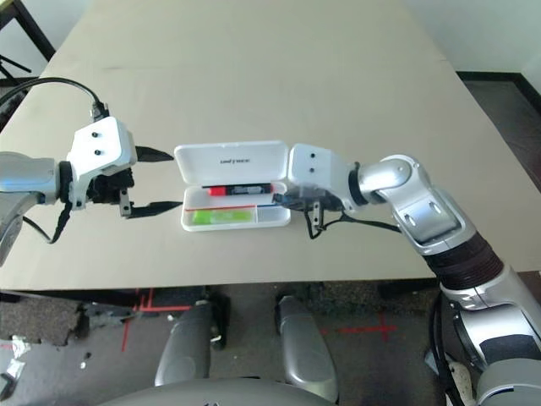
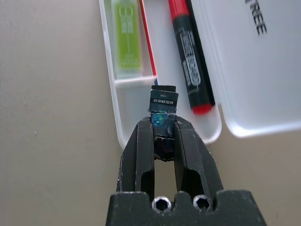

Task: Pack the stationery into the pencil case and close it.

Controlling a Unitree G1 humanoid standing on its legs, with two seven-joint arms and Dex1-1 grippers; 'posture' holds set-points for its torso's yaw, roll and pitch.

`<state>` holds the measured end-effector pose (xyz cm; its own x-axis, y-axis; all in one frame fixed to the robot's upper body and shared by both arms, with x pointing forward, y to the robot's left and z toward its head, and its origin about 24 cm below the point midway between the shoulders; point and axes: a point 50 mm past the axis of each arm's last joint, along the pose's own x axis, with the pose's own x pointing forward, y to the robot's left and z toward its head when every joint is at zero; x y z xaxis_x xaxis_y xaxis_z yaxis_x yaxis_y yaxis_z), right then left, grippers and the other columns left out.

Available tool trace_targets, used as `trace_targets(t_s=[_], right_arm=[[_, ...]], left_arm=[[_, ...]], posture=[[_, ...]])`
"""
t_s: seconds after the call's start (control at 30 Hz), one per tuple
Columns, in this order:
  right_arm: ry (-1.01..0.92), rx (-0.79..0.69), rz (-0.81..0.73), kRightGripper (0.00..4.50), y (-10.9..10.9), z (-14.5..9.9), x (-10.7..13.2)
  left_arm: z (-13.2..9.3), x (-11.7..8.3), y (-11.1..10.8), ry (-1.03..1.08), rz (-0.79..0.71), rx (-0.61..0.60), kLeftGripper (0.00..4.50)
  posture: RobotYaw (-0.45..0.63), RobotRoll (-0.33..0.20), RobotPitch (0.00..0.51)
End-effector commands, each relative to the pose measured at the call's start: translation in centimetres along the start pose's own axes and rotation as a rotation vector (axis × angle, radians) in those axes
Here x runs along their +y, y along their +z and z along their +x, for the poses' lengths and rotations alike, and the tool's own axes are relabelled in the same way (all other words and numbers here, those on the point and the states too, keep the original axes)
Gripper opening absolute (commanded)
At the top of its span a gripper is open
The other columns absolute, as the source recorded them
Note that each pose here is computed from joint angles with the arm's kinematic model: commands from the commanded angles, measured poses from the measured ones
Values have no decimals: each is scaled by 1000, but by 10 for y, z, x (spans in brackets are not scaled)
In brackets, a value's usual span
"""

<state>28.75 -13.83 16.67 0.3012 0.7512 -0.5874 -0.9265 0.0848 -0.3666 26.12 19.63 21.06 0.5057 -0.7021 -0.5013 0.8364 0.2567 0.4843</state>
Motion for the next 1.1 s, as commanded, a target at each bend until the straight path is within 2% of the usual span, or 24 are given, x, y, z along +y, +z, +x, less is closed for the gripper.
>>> trace_targets(t_s=[0.03,0.37,0.47,0.73,0.9,1.1], right_arm=[[32,4,-29,306,3,5,3],[42,20,-45,306,1,13,5],[36,12,-51,1293,3,15,4],[25,-31,-21,4356,7,12,1],[19,-56,49,4463,4,-1,-4],[79,-46,242,4463,-17,-29,0]], left_arm=[[-2,-2,-1,5,8,22,4500],[-2,-2,-2,14,4,26,4500],[-2,-3,-2,16,1,25,4500],[-3,-2,-3,19,-6,23,4500],[-4,-2,-9,30,-27,43,4500],[-7,0,-28,55,-61,105,4500]], posture=[[-20,0,185],[-13,0,186],[-10,0,186],[-12,0,189],[-12,0,190],[-13,0,191]])
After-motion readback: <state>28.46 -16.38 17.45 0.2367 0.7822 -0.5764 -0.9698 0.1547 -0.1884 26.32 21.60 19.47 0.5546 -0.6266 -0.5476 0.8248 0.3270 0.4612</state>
